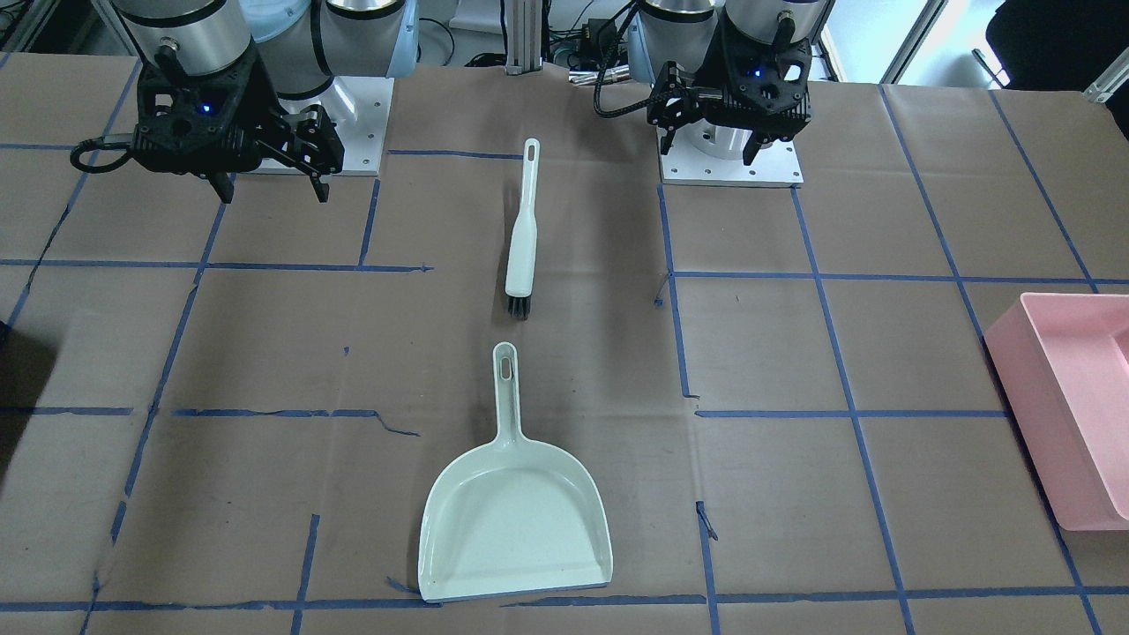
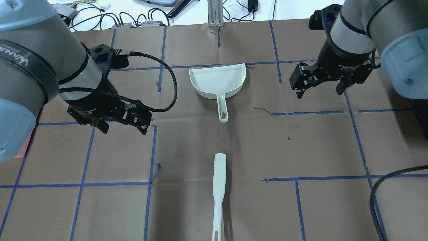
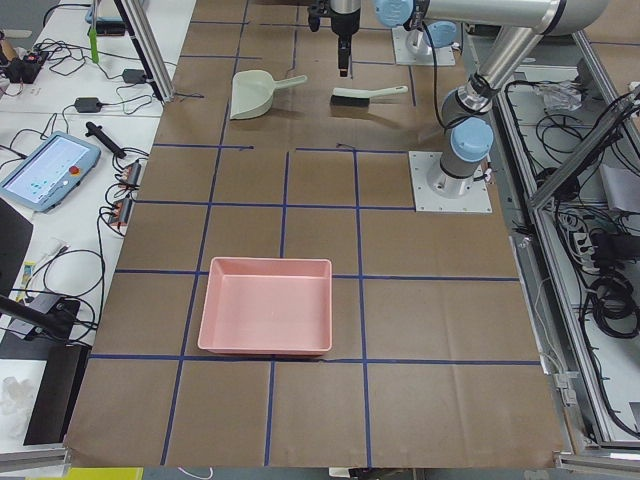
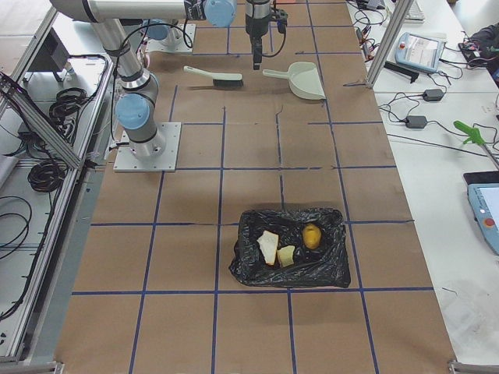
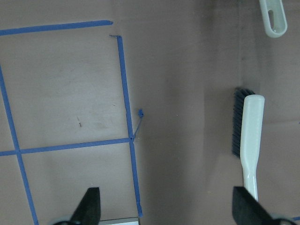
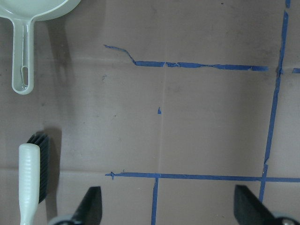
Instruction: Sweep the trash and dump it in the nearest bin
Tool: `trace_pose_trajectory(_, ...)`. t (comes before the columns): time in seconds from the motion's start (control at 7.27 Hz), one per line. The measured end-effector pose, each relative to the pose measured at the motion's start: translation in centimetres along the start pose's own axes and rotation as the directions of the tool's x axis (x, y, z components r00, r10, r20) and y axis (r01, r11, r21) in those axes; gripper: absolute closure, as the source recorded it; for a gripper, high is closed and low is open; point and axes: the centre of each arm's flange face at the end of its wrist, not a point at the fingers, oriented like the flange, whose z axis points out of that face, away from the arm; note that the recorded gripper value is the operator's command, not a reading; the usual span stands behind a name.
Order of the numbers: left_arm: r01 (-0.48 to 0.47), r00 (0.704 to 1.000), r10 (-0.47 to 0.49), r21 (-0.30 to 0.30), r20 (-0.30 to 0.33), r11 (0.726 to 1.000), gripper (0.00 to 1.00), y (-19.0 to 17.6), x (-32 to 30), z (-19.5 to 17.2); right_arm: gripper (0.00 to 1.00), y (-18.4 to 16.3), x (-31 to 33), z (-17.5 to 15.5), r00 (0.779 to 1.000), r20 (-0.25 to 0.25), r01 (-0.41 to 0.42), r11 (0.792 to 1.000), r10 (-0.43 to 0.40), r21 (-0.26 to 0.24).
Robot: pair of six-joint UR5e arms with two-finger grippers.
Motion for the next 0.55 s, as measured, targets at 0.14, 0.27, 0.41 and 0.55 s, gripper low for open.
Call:
trace_pose_trajectory(0.14, 0.002, 1.0, -0.002, -0.003, 0.01, 1.0, 0.0, 0.26, -0.11, -0.12, 0.0, 0.0, 0.0, 0.02, 1.0, 0.0, 0.0, 1.0, 0.0, 0.0)
trace_pose_trajectory(0.27, 0.005, 1.0, -0.005, -0.004, 0.024, 1.0, 0.0, 0.66, -0.25, -0.24, 0.0, 0.01, 0.01, 0.03, 1.0, -0.001, 0.0, 1.0, 0.0, -0.001)
trace_pose_trajectory(0.41, 0.008, 1.0, -0.008, -0.002, 0.028, 1.0, 0.0, 0.91, -0.3, -0.28, 0.0, 0.02, 0.01, 0.03, 1.0, -0.001, 0.0, 1.0, 0.0, -0.001)
trace_pose_trajectory(0.55, 0.009, 1.0, -0.009, 0.0, 0.025, 1.0, 0.0, 0.96, -0.27, -0.23, 0.0, 0.02, 0.02, -0.01, 1.0, -0.001, 0.0, 1.0, 0.0, 0.0)
